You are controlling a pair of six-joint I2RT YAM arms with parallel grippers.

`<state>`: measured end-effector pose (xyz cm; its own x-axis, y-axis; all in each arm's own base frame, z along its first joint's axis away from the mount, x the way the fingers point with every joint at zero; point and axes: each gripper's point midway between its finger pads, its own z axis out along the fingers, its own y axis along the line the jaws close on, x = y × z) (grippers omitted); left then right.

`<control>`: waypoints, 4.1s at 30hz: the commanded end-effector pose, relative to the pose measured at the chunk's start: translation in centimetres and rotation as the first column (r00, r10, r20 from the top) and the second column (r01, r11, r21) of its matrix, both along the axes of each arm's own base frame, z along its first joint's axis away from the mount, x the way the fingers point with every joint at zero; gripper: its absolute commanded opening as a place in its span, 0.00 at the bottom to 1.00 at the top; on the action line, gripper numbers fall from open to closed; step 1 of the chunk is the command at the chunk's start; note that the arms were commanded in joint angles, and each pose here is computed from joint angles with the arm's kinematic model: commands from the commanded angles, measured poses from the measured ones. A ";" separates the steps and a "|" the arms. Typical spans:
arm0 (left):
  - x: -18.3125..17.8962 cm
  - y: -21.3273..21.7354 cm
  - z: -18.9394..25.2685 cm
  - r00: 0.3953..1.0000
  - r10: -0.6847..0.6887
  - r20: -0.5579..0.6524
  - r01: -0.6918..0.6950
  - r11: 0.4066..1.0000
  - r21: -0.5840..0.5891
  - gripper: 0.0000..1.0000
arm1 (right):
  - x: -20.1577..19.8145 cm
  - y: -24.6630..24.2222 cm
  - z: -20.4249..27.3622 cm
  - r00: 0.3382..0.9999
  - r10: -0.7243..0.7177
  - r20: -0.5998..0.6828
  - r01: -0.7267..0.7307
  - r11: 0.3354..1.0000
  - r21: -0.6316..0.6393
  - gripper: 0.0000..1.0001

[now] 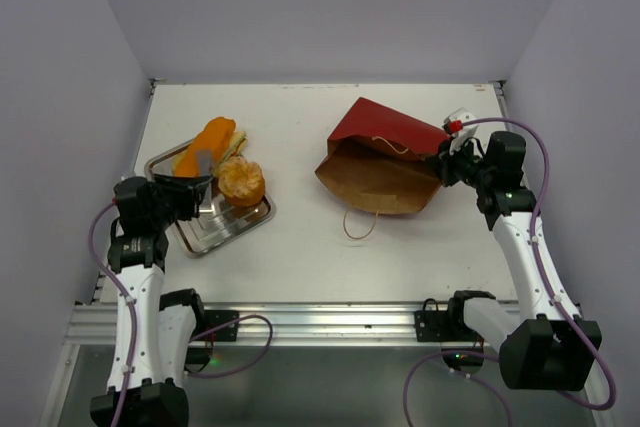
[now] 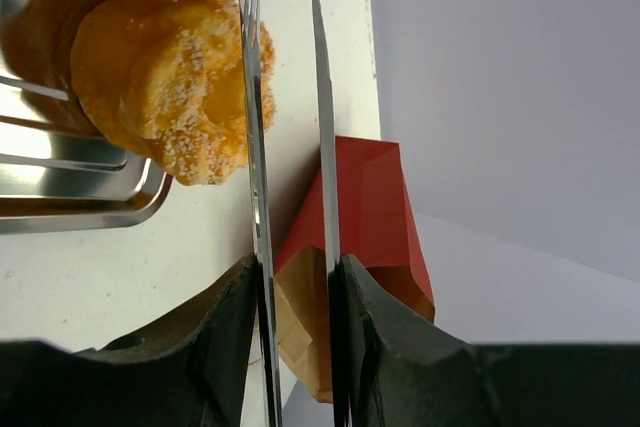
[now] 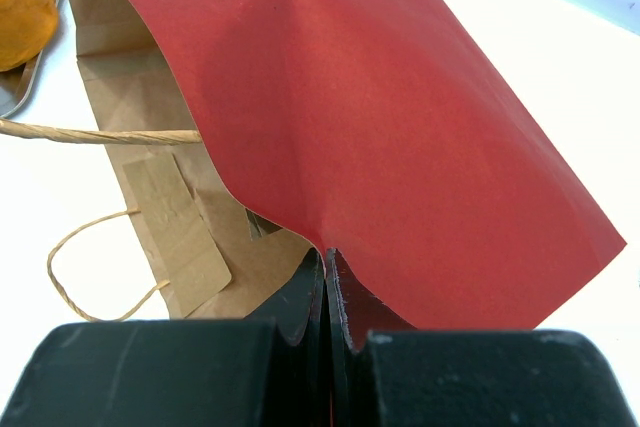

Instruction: Take the fake bread out of the paper bag

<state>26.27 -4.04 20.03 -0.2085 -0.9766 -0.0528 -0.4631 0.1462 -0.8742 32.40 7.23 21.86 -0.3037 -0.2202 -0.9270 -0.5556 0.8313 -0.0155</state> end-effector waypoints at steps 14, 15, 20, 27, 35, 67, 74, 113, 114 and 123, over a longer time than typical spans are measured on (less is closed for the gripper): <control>1.1 -7.4 6.5 0.782 -0.529 0.331 0.455 0.846 0.277 0.09 | 0.1 0.2 1.2 0.999 0.014 0.051 -0.015 1.000 0.009 0.00; 0.8 -8.0 6.5 0.748 -0.575 0.332 0.477 0.813 0.334 0.08 | 0.1 0.2 1.1 0.999 0.014 0.051 -0.014 1.000 0.006 0.00; -1.9 -9.8 6.0 0.636 -0.713 0.297 0.530 0.682 0.504 0.04 | 0.2 -0.1 0.7 0.999 0.020 0.042 -0.019 1.000 -0.025 0.00; -6.2 -11.2 5.2 0.487 -0.830 0.273 0.579 0.540 0.611 0.02 | 0.1 -0.4 -0.5 0.998 0.065 0.023 -0.062 0.993 -0.104 0.00; -10.7 -13.0 3.5 0.383 -0.881 0.276 0.662 0.471 0.583 0.00 | -0.3 -0.6 -1.7 0.992 0.125 0.004 -0.122 0.976 -0.178 0.00; -15.4 -13.9 1.7 0.331 -0.896 0.297 0.753 0.441 0.489 0.00 | 2.4 7.3 -7.8 0.982 0.039 -0.185 -0.055 0.995 -0.080 0.00; -16.3 -14.0 -0.5 0.350 -0.890 0.291 0.792 0.447 0.416 0.00 | 4.7 6.5 -6.5 0.980 -0.125 -0.154 0.116 0.991 -0.066 0.00; -1.7 -23.0 -2.6 0.296 -0.944 -0.145 0.439 0.000 0.898 0.00 | 2.2 6.7 -1.1 0.981 0.178 -0.070 -0.177 0.984 0.026 0.00; -1.3 -23.0 -3.2 0.302 -0.938 -0.168 0.426 -0.025 0.904 0.00 | 2.2 6.7 -1.1 0.981 0.179 -0.071 -0.178 0.984 0.025 0.00; 2.2 -23.1 -2.9 0.318 -0.922 -0.222 0.207 -0.161 0.965 0.11 | 2.2 6.4 -1.4 0.980 0.183 -0.080 -0.182 0.983 0.017 0.00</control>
<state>25.38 -26.08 13.51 -0.4046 0.3692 -0.8366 0.6970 0.7168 -0.0208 34.83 13.30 18.84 -0.3789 -0.2702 -0.8851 -0.6690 0.7408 0.0602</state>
